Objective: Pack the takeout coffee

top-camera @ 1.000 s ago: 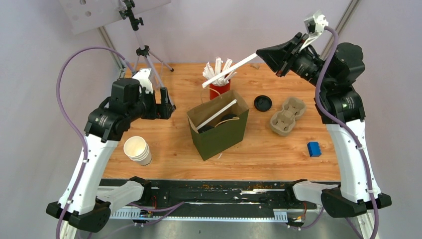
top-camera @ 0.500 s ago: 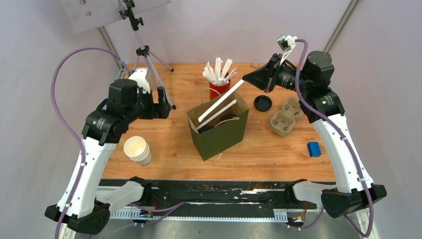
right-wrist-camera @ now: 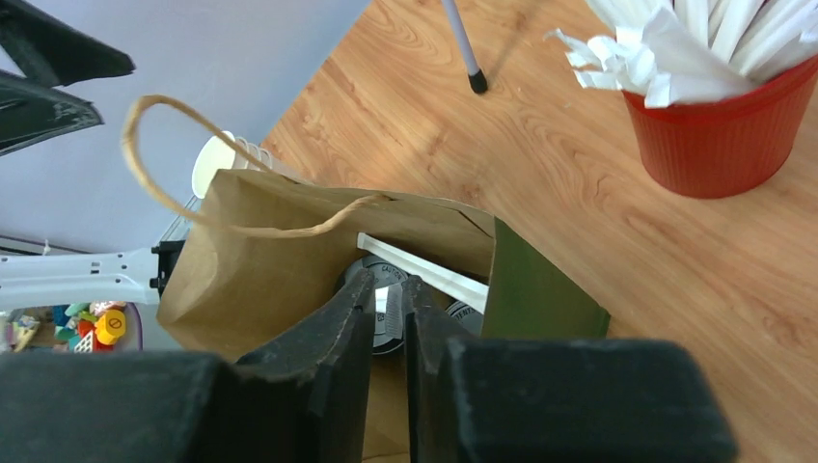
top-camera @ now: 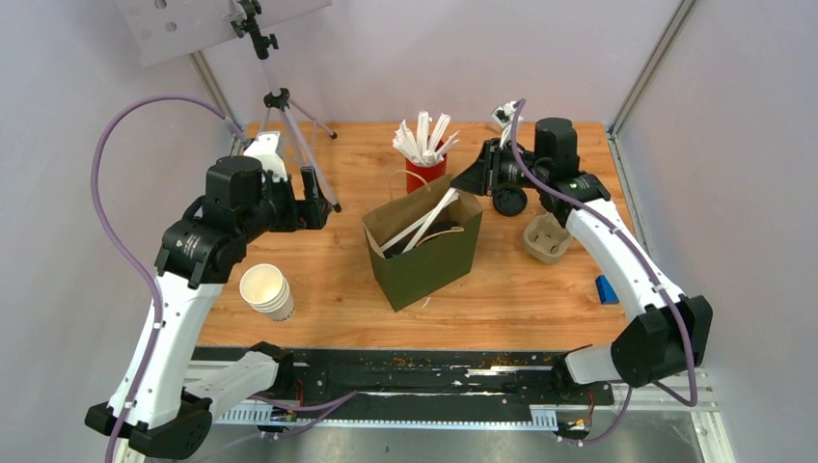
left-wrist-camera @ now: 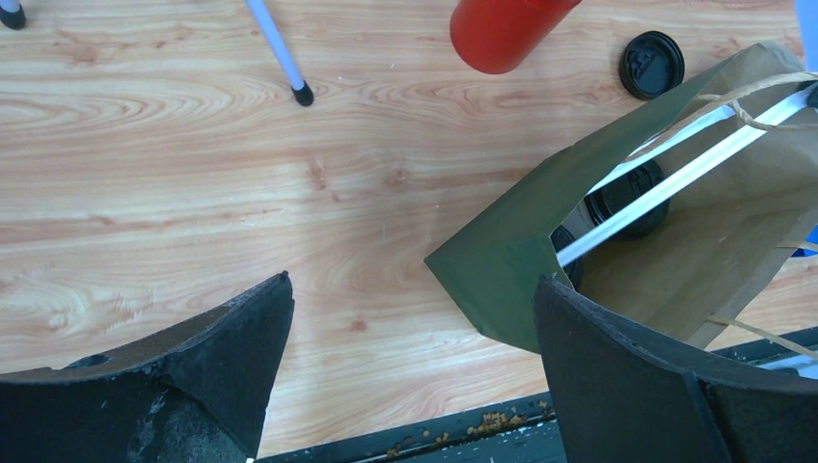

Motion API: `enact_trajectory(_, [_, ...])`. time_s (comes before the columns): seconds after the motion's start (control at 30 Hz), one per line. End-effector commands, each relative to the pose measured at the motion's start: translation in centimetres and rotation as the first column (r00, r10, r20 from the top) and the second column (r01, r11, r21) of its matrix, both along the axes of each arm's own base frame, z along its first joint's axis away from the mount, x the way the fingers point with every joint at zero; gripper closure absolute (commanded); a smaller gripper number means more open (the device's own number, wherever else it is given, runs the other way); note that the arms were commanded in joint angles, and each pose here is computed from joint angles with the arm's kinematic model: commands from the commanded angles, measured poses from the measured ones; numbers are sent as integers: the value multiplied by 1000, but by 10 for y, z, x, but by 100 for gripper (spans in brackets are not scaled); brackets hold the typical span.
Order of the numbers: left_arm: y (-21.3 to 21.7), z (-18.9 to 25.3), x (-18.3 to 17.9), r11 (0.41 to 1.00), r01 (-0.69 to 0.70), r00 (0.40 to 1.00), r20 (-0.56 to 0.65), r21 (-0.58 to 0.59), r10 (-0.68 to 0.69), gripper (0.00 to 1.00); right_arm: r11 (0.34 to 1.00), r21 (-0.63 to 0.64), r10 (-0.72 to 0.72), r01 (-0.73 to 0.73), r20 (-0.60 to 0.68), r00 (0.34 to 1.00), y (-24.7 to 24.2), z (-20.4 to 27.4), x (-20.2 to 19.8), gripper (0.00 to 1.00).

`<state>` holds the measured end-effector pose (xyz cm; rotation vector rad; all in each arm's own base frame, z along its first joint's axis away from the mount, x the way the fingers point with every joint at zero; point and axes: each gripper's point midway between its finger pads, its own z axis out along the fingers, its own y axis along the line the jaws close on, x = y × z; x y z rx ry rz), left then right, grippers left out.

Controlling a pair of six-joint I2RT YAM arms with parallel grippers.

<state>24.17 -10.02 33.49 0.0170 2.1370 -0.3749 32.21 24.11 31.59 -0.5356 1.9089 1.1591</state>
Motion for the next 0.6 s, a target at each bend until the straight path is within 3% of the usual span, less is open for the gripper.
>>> enact_trajectory(0.0, [-1,8,6,1000,-13,999,31,-24,13,0,998,-34,-43,44,39,998,-1,15,11,77])
enact_trajectory(0.3, [2,12,12,1000,-16,999,50,6,16,0,995,-28,-88,91,95,992,-9,62,7,48])
enact_trajectory(0.57, [3,47,19,1000,0,980,199,9,-2,0,965,-101,-221,240,172,960,-37,85,5,31])
